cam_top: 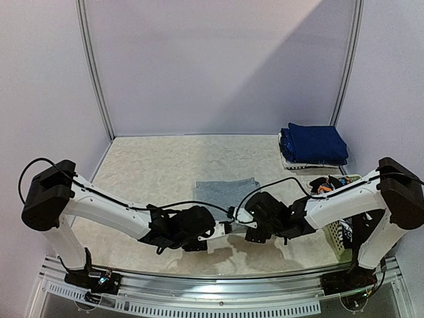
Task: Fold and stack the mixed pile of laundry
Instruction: Adjust the square-folded tank top at the center of the board.
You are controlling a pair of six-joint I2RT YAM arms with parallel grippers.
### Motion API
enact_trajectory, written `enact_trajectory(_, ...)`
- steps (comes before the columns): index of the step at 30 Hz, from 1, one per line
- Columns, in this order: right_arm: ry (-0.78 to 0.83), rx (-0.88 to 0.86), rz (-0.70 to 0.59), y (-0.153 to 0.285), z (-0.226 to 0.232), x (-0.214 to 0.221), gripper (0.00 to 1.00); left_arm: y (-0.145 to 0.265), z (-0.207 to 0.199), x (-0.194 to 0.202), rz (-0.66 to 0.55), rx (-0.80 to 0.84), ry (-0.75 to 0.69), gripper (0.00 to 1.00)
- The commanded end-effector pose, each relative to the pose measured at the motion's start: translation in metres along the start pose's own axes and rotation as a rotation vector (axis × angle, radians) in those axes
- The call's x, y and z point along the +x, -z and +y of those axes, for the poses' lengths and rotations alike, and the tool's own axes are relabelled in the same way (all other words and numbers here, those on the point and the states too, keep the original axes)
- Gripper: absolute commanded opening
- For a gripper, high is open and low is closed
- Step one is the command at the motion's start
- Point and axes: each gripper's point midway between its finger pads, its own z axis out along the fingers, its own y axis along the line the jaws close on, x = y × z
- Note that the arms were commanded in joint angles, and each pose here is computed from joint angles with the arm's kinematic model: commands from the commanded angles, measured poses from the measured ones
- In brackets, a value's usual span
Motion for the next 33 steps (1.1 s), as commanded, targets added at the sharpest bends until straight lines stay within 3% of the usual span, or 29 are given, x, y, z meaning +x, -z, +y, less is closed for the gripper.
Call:
enact_trajectory(1, 0.101, 0.018, 0.069, -0.016, 0.008, 0.021, 0.98, -0.020, 0.008, -0.006, -0.064, -0.018, 0.016, 0.80)
enact_trajectory(7, 0.104, 0.008, 0.099, -0.023, 0.006, 0.026, 0.87, -0.036, 0.007, -0.003, -0.093, 0.009, 0.035, 0.70)
enact_trajectory(12, 0.073, -0.042, 0.105, -0.024, 0.012, 0.028, 0.73, -0.045, 0.007, -0.001, -0.107, 0.025, 0.044, 0.40)
enact_trajectory(15, 0.072, -0.073, 0.116, -0.027, 0.019, 0.030, 0.55, -0.048, 0.008, 0.001, -0.111, 0.016, 0.047, 0.17)
enact_trajectory(19, 0.080, -0.111, 0.145, -0.032, 0.027, 0.032, 0.43, -0.047, 0.012, 0.000, -0.138, 0.004, 0.063, 0.05)
enact_trajectory(20, 0.079, -0.114, 0.146, -0.032, 0.028, 0.031, 0.36, -0.047, 0.013, 0.000, -0.141, 0.003, 0.070, 0.02)
enact_trajectory(28, 0.064, -0.139, 0.145, -0.031, 0.028, 0.029, 0.01, -0.030, 0.030, -0.011, -0.219, 0.002, 0.132, 0.00)
enact_trajectory(33, 0.012, -0.167, 0.111, -0.018, 0.019, 0.014, 0.00, -0.008, 0.048, -0.019, -0.259, -0.013, 0.174, 0.00)
